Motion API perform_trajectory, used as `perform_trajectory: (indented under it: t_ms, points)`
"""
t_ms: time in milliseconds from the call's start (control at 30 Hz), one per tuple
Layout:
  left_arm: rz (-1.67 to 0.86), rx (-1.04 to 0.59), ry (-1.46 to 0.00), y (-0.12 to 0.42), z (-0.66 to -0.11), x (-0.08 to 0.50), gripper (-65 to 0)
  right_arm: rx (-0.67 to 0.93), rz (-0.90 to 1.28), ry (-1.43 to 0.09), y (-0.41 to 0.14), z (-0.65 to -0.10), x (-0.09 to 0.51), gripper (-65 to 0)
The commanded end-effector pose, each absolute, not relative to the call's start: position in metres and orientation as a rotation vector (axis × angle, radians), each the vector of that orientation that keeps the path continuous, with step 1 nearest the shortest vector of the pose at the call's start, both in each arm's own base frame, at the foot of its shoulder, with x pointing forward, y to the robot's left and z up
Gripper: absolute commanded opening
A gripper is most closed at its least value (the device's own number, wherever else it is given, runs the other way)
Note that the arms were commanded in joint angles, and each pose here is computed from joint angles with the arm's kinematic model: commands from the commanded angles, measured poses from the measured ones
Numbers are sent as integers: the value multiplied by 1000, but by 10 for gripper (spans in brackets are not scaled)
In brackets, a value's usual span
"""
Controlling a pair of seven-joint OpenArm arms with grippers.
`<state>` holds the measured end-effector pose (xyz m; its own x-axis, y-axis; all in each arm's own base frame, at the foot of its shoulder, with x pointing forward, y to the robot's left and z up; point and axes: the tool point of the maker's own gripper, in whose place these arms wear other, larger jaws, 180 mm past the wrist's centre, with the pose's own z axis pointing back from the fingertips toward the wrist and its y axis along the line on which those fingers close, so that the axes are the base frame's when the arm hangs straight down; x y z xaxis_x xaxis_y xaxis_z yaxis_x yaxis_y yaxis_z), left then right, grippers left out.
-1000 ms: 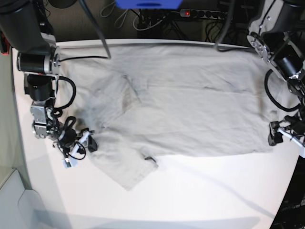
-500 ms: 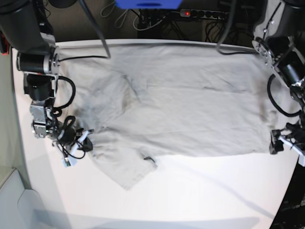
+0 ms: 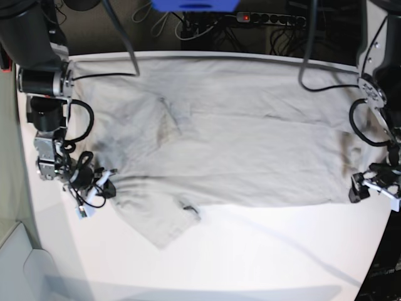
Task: Layout the t-shirt on the table in an organized manner, then fold the t-shirt properly
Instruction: 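Move both grippers down to the t-shirt's hem side edges, then grasp the t-shirt's side edges with both grippers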
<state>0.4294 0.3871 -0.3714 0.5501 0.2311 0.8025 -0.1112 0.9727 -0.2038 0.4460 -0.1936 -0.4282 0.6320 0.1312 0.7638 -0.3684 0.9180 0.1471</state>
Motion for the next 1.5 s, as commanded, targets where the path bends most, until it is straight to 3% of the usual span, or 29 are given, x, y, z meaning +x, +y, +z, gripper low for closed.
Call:
perform_trajectory:
  t_ms: [0,433,567,1233,1333,1467]
  points:
    - [169,-117,-1034,394,-346,443,-8,264,308,-828,-207,-423,449,-650]
    - [82,-124,-992,368,-359,449,-8,252,297,-783,-218,-443,427,-650]
    - [203,-2,-994,391,-365,449,-7,247,296,-783,-221,-443,426,-650]
    - [185,-135,-893,349,-412,431,-21,245,298,-786,-222,-441,428,-650]
    - [177,-139,-889,348,-413,430,-117,245,298,-786,-222,-441,428,-650]
    - [125,-117,-857,343,-418,428,-411,244,299,-788,-222,-441,429,-650]
